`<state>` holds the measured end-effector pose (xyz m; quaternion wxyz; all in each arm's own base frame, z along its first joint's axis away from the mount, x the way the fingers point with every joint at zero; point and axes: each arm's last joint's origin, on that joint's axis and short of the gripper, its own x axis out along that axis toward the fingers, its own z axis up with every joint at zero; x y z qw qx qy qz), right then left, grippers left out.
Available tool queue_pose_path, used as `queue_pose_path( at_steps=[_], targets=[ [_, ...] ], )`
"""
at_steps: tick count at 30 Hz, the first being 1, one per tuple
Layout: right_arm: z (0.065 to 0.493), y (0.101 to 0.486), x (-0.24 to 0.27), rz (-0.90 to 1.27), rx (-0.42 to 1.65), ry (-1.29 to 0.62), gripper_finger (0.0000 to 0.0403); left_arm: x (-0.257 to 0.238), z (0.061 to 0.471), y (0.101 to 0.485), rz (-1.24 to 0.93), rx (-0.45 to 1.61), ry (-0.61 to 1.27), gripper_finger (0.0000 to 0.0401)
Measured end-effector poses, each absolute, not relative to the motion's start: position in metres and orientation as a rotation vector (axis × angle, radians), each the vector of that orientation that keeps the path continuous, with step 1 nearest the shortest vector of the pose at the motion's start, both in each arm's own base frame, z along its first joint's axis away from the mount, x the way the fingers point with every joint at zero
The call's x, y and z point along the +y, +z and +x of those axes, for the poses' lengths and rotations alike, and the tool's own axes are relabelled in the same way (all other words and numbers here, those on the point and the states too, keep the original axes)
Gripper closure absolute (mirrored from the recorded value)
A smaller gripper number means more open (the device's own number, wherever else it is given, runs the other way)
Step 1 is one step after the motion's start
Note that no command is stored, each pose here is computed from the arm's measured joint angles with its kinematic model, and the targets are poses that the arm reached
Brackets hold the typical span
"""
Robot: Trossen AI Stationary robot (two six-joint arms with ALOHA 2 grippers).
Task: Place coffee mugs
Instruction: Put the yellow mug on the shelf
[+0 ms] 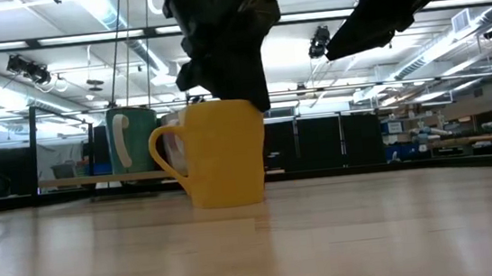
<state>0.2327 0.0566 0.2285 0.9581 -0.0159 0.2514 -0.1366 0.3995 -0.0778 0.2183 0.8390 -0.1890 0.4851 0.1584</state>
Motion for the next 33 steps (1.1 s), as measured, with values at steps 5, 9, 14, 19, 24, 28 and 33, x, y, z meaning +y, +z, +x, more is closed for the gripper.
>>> queue_pose_path(
  at_steps=[5, 9, 14, 19, 24, 28, 33],
  targets=[
    [0.233, 0.228, 0.057, -0.032, 0.510, -0.277, 0.0208, -0.078, 0.398, 0.218, -0.384, 1.043, 0.327, 0.0335],
    [0.233, 0.228, 0.057, -0.025, 0.509, -0.278, 0.0208, -0.079, 0.396, 0.218, -0.385, 1.078, 0.292, 0.0372],
    [0.233, 0.228, 0.057, -0.025, 0.509, -0.278, 0.0208, -0.083, 0.391, 0.218, -0.297, 1.150, 0.190, 0.0379],
    [0.233, 0.228, 0.057, -0.017, 0.509, -0.277, 0.0208, -0.094, 0.382, 0.217, -0.103, 1.227, 0.025, 0.0371],
    [0.233, 0.228, 0.057, -0.013, 0.510, -0.272, 0.0208, -0.108, 0.371, 0.215, 0.133, 1.298, -0.149, 0.0373],
    [0.233, 0.228, 0.057, -0.013, 0.510, -0.273, 0.0208, -0.118, 0.364, 0.213, 0.233, 1.329, -0.226, 0.0363],
    [0.233, 0.228, 0.057, -0.013, 0.509, -0.272, 0.0208, -0.125, 0.361, 0.207, 0.228, 1.358, -0.210, 0.0329]
  ],
)
